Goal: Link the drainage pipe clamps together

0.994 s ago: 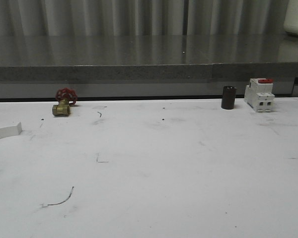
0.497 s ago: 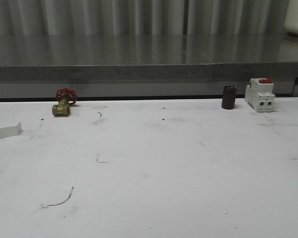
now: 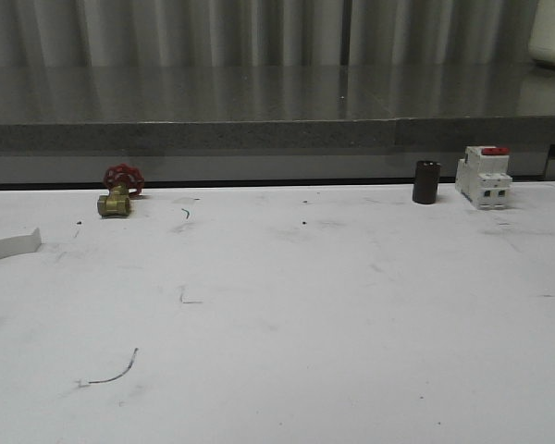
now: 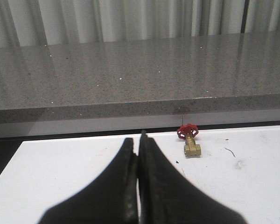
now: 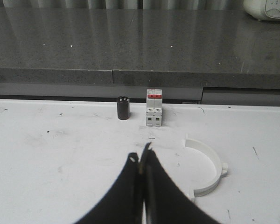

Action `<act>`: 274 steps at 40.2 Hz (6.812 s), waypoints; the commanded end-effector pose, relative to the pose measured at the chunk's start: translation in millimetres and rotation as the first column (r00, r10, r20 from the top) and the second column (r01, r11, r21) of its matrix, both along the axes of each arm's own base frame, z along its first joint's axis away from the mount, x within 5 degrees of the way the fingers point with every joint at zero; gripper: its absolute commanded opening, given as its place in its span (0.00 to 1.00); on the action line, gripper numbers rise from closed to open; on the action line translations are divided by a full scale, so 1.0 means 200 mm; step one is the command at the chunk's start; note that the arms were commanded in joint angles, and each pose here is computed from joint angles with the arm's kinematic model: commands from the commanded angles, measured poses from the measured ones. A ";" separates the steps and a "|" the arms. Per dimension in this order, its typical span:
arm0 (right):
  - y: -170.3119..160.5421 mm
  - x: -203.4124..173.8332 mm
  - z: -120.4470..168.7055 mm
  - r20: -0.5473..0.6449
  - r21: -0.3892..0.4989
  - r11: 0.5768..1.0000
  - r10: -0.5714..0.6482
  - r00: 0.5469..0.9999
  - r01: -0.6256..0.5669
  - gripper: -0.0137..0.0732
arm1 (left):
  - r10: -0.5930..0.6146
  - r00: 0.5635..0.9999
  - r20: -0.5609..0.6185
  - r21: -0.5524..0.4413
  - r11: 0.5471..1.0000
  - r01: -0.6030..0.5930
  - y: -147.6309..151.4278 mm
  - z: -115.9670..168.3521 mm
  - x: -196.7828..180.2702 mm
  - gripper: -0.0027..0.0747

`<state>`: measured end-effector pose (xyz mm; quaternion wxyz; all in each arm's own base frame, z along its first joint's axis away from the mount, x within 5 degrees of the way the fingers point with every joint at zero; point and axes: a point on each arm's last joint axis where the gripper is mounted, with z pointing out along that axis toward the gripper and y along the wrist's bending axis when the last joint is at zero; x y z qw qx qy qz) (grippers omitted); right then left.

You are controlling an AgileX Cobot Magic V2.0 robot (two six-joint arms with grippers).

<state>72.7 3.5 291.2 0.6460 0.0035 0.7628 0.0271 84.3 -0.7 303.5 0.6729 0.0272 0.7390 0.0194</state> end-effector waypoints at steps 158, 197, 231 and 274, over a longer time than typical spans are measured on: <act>0.00 0.01 0.08 0.089 0.005 1.000 -0.010 0.996 0.010 0.84 | -0.079 0.329 -0.941 -0.079 0.997 0.012 -0.18 -0.45 1.50 0.01; 0.00 0.01 0.08 0.087 0.004 1.000 -0.010 0.996 0.010 0.84 | -0.181 0.336 -0.924 -0.201 0.979 -0.025 -1.01 -0.42 1.51 0.01; 0.00 0.01 0.08 0.087 0.004 1.000 -0.010 0.996 0.010 0.84 | -0.162 0.277 -0.947 -0.192 0.978 -0.083 -1.03 -0.54 1.52 0.24; 0.00 0.01 0.08 0.087 0.004 1.000 -0.010 0.996 0.010 0.84 | -0.198 0.515 -0.834 -0.121 0.976 0.180 -0.98 -0.10 1.54 0.60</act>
